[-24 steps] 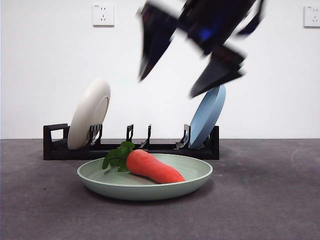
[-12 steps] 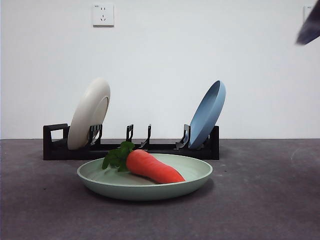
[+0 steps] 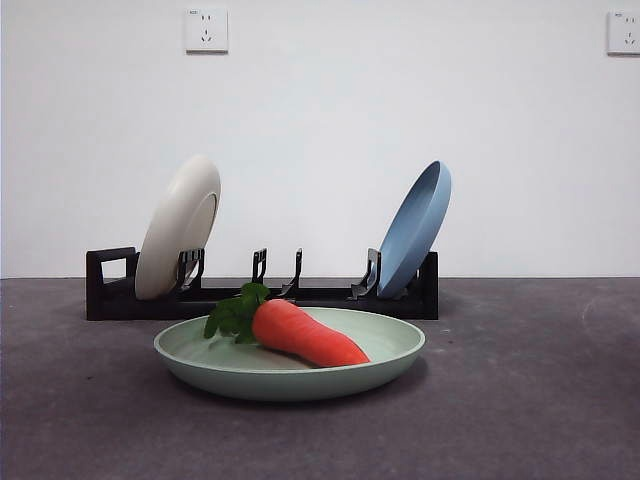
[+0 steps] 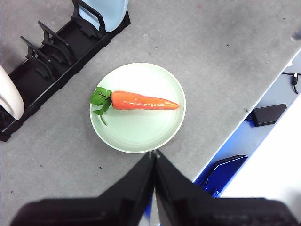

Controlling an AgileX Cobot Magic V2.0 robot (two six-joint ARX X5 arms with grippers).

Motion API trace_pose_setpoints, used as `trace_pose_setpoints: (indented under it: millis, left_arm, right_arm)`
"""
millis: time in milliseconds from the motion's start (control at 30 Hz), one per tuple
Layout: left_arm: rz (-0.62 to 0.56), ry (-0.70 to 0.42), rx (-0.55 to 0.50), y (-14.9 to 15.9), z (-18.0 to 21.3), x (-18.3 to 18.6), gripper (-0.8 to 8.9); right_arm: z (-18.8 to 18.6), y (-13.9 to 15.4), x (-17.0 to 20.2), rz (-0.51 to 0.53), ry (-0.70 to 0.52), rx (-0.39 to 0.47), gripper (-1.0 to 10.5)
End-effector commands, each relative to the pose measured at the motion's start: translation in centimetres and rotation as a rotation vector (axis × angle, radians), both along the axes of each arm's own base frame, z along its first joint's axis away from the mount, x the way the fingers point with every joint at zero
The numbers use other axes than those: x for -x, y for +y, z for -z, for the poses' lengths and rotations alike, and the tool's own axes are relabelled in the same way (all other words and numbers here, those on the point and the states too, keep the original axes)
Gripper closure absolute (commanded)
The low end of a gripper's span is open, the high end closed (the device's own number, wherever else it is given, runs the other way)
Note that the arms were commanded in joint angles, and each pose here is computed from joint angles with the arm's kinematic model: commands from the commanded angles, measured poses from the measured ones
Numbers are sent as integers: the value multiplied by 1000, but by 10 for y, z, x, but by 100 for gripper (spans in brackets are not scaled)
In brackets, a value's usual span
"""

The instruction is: Take the green plate from the plate rack,put the plate on the table,take the carrot from the table,put the carrot in the plate

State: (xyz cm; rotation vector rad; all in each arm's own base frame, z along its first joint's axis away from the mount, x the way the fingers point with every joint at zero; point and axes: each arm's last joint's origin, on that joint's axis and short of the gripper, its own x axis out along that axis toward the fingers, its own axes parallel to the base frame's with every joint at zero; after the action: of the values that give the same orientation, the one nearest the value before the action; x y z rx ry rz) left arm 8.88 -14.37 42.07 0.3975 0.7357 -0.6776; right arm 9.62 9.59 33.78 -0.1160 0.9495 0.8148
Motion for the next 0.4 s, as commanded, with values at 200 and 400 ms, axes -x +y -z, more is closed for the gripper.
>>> trace_pose_setpoints:
  millis: [200,400]
  left_arm:
    - [-3,-6,-5,0,0,0,817]
    - [-2,-6,-4,0,0,0,817]
  right_arm:
    - [0,0,0,-3,-8,-1,945]
    - [-1,0,1,-3,-8,-2,945]
